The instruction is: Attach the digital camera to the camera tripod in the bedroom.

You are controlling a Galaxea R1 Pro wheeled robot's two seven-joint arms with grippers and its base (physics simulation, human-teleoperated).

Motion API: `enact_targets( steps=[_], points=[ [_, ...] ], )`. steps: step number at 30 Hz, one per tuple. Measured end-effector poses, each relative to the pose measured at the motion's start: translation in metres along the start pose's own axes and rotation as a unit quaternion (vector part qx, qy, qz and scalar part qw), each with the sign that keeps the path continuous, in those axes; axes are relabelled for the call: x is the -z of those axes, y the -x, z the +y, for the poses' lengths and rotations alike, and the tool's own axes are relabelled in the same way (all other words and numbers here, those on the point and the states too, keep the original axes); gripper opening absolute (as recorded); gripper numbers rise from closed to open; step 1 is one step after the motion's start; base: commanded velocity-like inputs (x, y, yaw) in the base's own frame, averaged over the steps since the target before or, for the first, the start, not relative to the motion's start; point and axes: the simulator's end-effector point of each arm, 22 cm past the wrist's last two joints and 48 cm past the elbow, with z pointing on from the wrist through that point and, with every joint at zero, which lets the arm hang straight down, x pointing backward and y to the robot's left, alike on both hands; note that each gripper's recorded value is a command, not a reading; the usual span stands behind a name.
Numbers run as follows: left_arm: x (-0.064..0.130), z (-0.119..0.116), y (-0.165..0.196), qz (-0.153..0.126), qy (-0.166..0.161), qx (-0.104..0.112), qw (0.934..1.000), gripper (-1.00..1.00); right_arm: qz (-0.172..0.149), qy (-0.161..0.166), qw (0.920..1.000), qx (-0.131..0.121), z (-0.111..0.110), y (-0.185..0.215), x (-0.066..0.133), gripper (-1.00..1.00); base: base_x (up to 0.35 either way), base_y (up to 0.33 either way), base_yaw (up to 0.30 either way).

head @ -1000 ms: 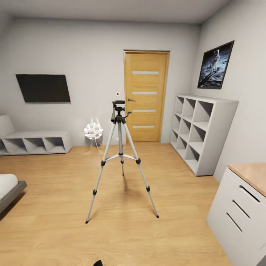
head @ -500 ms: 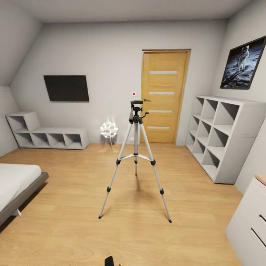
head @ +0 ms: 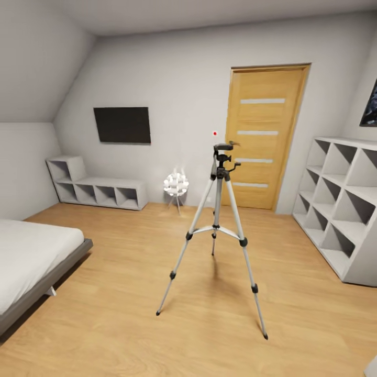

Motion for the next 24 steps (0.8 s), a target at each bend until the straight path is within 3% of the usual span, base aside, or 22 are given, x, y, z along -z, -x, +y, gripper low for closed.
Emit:
enact_targets(
  steps=[10,24],
  points=[
    [0.0,-0.0003,0.0002,0.0,0.0,0.0,1.0,1.0,0.0,0.0,1.0,0.0,0.0,-0.0001,0.0,1.0,0.165,-0.036,0.276],
    [0.0,-0.0009,0.0005,-0.001,-0.001,0.0,1.0,1.0,0.0,0.0,1.0,0.0,0.0,-0.0001,-0.0001,1.0,0.015,-0.004,0.266]
  ],
)
